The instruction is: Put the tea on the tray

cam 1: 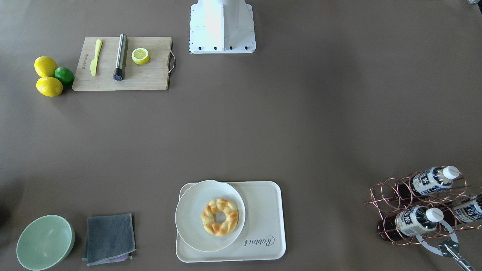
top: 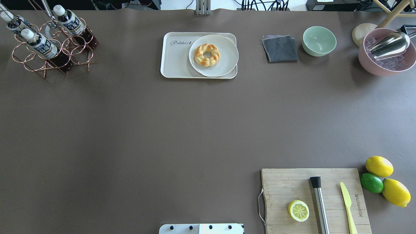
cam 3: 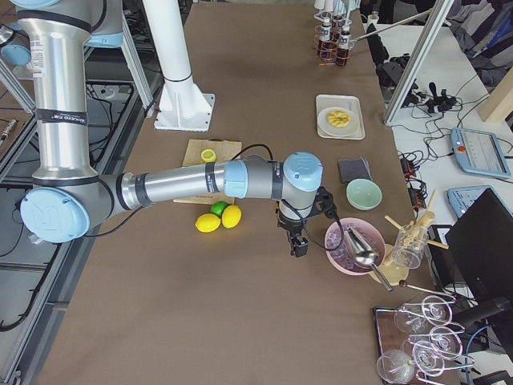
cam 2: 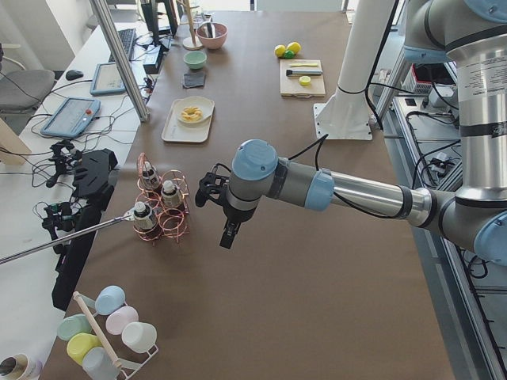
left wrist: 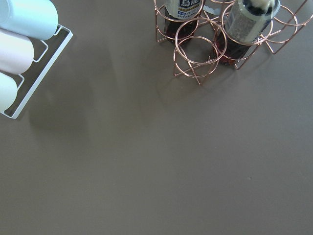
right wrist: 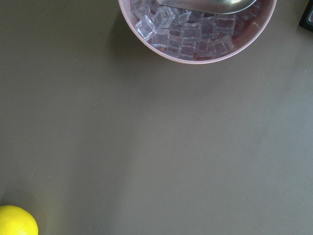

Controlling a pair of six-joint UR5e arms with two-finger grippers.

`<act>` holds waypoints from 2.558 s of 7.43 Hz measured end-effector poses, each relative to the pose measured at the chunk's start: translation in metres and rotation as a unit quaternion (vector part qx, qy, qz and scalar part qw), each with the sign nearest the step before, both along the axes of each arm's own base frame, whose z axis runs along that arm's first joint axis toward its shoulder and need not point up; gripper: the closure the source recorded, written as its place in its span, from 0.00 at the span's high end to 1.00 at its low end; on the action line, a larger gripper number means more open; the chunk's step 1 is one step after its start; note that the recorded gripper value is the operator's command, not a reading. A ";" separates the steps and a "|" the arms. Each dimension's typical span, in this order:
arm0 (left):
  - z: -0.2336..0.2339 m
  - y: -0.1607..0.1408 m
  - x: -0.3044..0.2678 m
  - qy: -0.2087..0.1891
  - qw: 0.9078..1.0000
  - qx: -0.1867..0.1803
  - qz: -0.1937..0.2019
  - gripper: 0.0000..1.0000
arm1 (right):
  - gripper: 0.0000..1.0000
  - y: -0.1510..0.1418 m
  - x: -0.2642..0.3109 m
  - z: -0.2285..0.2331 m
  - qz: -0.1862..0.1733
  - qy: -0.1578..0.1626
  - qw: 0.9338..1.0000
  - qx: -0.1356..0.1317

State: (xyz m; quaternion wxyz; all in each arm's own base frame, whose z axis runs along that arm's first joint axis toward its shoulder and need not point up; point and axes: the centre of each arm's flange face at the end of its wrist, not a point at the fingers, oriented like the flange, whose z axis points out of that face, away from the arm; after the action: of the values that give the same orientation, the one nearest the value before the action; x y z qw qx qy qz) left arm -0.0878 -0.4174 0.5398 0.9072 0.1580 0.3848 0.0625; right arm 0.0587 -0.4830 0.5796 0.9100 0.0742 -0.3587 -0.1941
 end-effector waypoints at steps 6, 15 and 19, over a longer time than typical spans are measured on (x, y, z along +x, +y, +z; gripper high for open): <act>0.028 0.016 -0.014 -0.036 0.999 -0.023 -0.016 0.93 | 1.00 0.000 -0.005 -0.004 -0.004 -0.014 1.000 0.003; 0.028 0.011 -0.006 -0.038 0.999 -0.019 -0.006 0.97 | 1.00 -0.010 -0.007 -0.012 -0.004 -0.028 1.000 0.009; 0.031 0.015 -0.007 -0.038 0.999 -0.022 -0.007 0.97 | 1.00 -0.012 -0.007 -0.015 -0.004 -0.029 1.000 0.011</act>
State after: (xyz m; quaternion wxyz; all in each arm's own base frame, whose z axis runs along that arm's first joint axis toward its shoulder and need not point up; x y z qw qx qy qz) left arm -0.0945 -0.4029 0.5706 0.9248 0.1382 0.3504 0.0531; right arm 0.0512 -0.4945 0.5648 0.8975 0.0884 -0.3833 -0.1995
